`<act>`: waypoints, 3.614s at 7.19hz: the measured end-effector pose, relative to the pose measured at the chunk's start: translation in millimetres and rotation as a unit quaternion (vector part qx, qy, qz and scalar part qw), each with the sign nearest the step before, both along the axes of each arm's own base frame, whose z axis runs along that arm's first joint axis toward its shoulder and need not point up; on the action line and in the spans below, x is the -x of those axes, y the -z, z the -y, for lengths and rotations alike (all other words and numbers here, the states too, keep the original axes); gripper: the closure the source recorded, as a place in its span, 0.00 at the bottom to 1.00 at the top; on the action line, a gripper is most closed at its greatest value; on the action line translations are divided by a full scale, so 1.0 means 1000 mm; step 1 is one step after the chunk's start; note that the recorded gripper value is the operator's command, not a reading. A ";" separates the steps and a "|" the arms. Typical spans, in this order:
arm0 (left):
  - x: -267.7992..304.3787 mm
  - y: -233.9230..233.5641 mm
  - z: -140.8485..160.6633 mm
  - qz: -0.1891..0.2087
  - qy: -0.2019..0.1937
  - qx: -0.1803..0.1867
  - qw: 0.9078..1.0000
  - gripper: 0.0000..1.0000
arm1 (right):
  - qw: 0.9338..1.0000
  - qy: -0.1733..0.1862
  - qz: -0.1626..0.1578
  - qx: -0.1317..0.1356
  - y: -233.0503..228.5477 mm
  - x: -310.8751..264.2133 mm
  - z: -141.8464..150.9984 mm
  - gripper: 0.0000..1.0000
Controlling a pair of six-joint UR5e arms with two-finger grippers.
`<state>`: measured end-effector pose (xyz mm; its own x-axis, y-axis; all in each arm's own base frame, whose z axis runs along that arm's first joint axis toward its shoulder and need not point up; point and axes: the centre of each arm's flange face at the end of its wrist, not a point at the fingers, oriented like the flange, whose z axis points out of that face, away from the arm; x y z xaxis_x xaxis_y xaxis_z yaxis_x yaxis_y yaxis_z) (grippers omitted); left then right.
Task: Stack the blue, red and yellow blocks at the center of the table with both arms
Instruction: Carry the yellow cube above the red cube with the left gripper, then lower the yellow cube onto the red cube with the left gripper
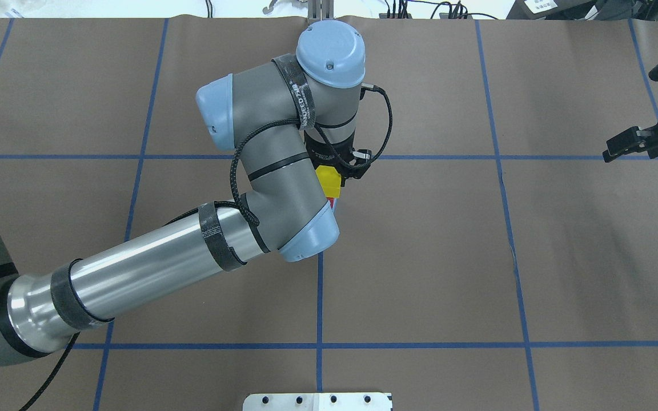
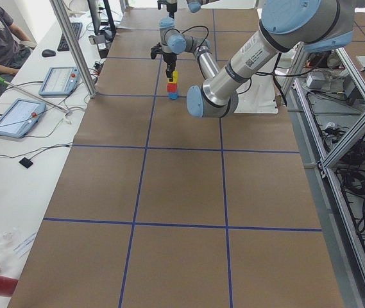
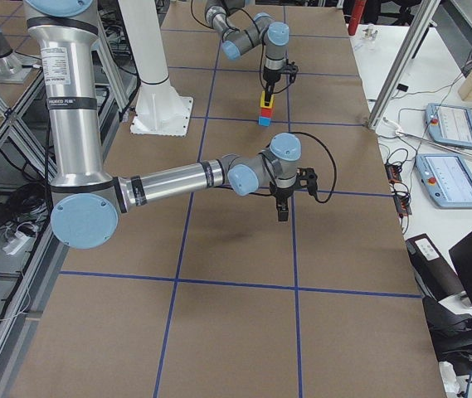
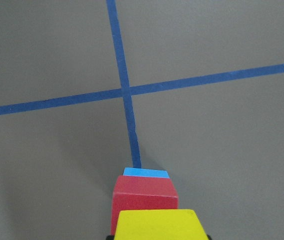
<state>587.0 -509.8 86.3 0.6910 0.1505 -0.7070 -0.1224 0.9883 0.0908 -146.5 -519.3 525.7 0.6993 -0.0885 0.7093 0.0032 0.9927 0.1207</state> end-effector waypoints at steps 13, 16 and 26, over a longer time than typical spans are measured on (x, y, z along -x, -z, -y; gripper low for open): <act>-0.004 -0.011 0.007 0.003 0.007 -0.005 1.000 1.00 | 1.000 0.000 -0.001 0.004 -0.002 0.001 -0.001 0.00; -0.003 -0.008 0.006 0.001 0.008 -0.004 1.000 1.00 | 1.000 0.000 -0.001 0.004 -0.003 0.001 -0.001 0.00; -0.004 -0.010 0.003 0.002 0.008 -0.002 1.000 0.00 | 1.000 0.001 -0.002 0.006 -0.006 0.001 -0.001 0.00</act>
<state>591.1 -513.0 96.3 0.6960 0.1429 -0.7037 -0.1071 0.9897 0.0950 -147.7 -518.3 531.2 0.7021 -0.0810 0.7074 0.0047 0.9940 0.1091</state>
